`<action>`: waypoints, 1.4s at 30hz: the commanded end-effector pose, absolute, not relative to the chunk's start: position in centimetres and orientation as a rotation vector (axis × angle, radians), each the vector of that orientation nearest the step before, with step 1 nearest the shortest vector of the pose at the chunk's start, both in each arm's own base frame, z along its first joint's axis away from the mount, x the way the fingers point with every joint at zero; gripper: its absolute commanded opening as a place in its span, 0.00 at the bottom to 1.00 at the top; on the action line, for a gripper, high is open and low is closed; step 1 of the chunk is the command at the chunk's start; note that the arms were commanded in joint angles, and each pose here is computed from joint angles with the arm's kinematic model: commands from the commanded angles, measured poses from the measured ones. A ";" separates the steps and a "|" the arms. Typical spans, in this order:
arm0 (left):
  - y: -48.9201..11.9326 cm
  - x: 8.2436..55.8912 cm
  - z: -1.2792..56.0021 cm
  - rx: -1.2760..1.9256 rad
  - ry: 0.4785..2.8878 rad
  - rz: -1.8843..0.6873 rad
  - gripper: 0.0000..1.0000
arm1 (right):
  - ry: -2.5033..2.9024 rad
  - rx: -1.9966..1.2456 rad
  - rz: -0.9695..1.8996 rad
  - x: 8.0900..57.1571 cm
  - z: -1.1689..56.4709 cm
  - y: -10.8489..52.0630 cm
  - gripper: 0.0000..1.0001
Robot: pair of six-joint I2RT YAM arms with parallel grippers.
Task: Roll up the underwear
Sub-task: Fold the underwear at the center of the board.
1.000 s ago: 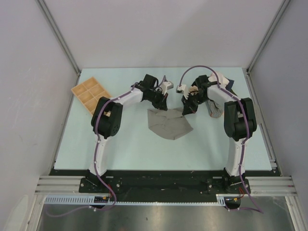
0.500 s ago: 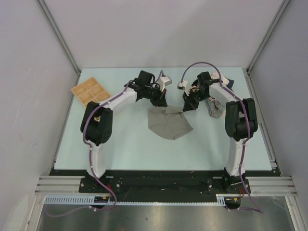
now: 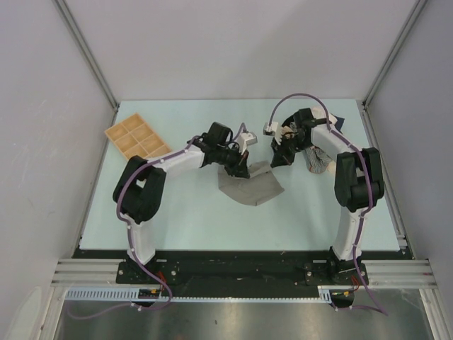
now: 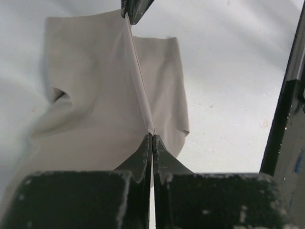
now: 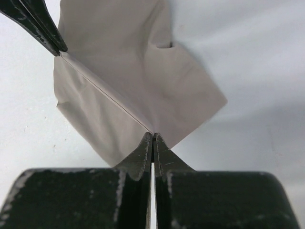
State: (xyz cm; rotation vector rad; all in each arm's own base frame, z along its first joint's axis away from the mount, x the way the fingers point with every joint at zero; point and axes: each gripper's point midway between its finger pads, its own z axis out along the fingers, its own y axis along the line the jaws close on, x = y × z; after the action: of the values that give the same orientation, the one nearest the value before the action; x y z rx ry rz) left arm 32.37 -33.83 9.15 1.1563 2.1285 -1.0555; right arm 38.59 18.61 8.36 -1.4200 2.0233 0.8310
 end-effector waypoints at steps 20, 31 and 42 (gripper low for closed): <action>-36.7 26.6 9.6 1.192 2.082 -1.213 0.01 | 1.998 -1.567 0.828 34.5 7.3 16.4 0.00; -37.4 25.3 8.4 1.206 2.108 -1.243 0.00 | 2.044 -1.601 0.839 32.9 5.9 15.7 0.00; -37.4 25.4 5.5 1.193 2.189 -1.181 0.29 | 2.079 -1.632 0.832 32.0 5.3 15.0 0.24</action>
State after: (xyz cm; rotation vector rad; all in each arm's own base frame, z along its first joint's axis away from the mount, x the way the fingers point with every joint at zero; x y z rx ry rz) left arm 25.62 -37.24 5.87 1.1922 2.1871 -1.1763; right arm 32.18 15.44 3.98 -1.6055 2.1096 0.8649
